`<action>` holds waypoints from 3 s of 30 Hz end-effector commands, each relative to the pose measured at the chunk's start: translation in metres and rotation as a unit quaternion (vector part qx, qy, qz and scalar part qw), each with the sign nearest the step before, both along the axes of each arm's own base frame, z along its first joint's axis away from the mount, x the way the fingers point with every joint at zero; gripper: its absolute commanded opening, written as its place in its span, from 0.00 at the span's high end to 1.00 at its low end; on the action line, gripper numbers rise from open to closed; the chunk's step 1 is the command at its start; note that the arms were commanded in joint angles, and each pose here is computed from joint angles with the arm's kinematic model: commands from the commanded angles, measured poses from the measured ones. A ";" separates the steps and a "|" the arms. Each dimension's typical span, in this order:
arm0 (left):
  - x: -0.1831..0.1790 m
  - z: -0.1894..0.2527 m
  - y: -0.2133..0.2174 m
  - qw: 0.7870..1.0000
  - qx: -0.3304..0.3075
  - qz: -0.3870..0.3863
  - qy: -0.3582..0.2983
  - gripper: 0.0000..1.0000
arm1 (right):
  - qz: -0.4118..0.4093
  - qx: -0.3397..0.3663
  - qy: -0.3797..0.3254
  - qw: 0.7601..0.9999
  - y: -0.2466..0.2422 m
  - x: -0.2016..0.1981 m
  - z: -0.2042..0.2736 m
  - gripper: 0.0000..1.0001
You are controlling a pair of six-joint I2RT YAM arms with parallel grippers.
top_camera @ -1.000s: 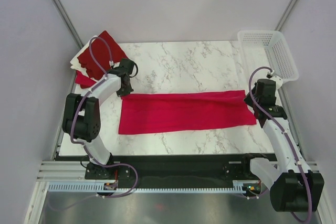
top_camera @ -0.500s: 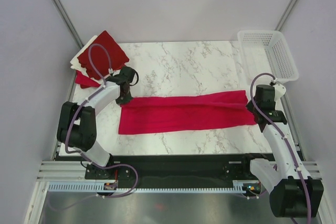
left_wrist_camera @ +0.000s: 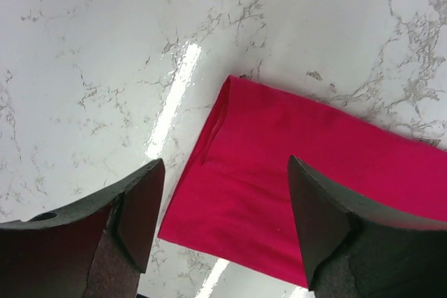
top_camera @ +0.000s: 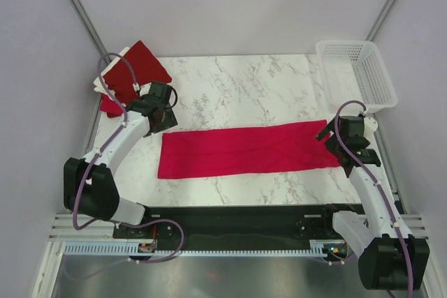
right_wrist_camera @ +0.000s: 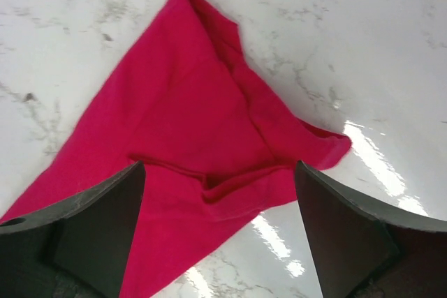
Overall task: Fold and stack the t-shirts
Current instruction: Fold the tshirt
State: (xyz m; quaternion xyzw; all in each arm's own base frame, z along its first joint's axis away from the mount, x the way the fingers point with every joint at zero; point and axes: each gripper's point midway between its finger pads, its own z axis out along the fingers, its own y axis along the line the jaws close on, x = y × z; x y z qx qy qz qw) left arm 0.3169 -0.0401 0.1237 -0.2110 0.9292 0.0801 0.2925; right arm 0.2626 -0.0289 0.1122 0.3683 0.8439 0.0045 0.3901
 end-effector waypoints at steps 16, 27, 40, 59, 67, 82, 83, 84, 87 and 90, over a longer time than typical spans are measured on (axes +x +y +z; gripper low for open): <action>-0.004 -0.098 -0.061 0.991 -0.021 -0.052 0.118 0.33 | 0.082 0.083 0.053 0.992 0.063 0.065 -0.076 0.11; -0.113 -0.124 -0.099 0.970 -0.092 -0.114 0.194 0.34 | 0.120 0.037 0.057 0.990 0.103 0.250 -0.080 0.08; -0.206 -0.005 -0.271 0.887 -0.314 -0.282 0.188 0.28 | 0.408 0.193 -0.167 0.877 0.281 0.407 -0.050 0.02; -0.165 -0.005 -0.191 0.942 -0.187 -0.273 0.046 0.35 | 0.314 0.069 -0.163 0.933 0.176 0.182 0.106 0.02; -0.159 -0.053 -0.188 0.944 -0.179 -0.272 0.049 0.33 | 0.335 0.179 -0.098 0.920 0.179 -0.013 0.050 0.02; -0.188 -0.108 -0.200 0.927 -0.250 -0.263 0.095 0.45 | 0.335 0.210 0.063 0.916 0.172 -0.107 -0.051 0.04; -0.195 -0.109 -0.203 0.922 -0.262 -0.264 0.107 0.48 | 0.337 0.205 0.076 0.916 0.172 -0.111 -0.058 0.05; -0.197 -0.110 -0.203 0.922 -0.265 -0.262 0.107 0.56 | 0.337 0.207 0.085 0.914 0.174 -0.115 -0.062 0.07; -0.209 -0.116 -0.200 0.920 -0.269 -0.257 0.120 0.68 | 0.343 0.214 0.103 0.909 0.184 -0.129 -0.072 0.10; -0.215 -0.114 -0.201 0.917 -0.277 -0.259 0.122 0.78 | 0.364 0.219 0.103 0.899 0.201 -0.143 -0.074 0.13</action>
